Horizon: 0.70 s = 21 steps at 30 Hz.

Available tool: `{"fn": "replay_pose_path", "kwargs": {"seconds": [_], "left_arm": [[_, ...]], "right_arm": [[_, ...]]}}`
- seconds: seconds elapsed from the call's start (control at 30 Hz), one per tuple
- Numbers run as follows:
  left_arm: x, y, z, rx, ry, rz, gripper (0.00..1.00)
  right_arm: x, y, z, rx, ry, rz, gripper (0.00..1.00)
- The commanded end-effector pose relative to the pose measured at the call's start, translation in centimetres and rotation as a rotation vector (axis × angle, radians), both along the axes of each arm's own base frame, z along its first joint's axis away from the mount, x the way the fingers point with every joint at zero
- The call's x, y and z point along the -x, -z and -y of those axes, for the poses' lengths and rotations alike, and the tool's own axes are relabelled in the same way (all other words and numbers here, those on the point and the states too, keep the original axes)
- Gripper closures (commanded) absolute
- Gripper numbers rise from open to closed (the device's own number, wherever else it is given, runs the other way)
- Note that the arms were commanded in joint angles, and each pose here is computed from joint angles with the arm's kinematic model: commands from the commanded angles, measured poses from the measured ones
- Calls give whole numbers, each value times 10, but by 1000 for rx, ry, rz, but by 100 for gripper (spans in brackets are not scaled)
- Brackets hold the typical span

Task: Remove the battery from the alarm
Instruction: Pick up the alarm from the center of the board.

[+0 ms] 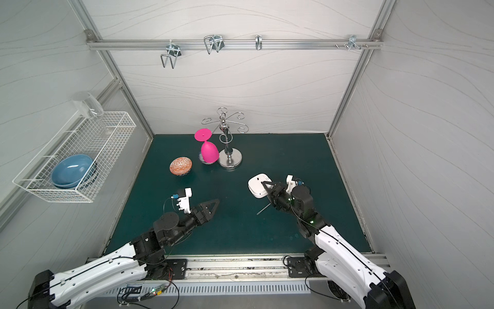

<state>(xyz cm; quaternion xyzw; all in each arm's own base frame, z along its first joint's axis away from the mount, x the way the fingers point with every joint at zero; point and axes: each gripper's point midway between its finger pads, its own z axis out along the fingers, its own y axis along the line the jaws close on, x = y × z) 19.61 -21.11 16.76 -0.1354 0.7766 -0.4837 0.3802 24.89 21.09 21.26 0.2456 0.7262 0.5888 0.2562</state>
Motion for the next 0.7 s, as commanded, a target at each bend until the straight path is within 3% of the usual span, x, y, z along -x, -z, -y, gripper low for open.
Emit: {"fn": "replay_pose_path", "kwargs": {"seconds": [0.0,0.37,0.67], "left_arm": [[-2,-62,19,332,25,-44,0],[-16,-102,59,532,117,-39,0],[-31,-113,73,567,136,-54,1]], "right_arm": [[0,-56,-12,-97,-32,230,68],[25,-72,-48,-104,-120,306,68],[39,-82,-55,-136,-165,326,68]]}}
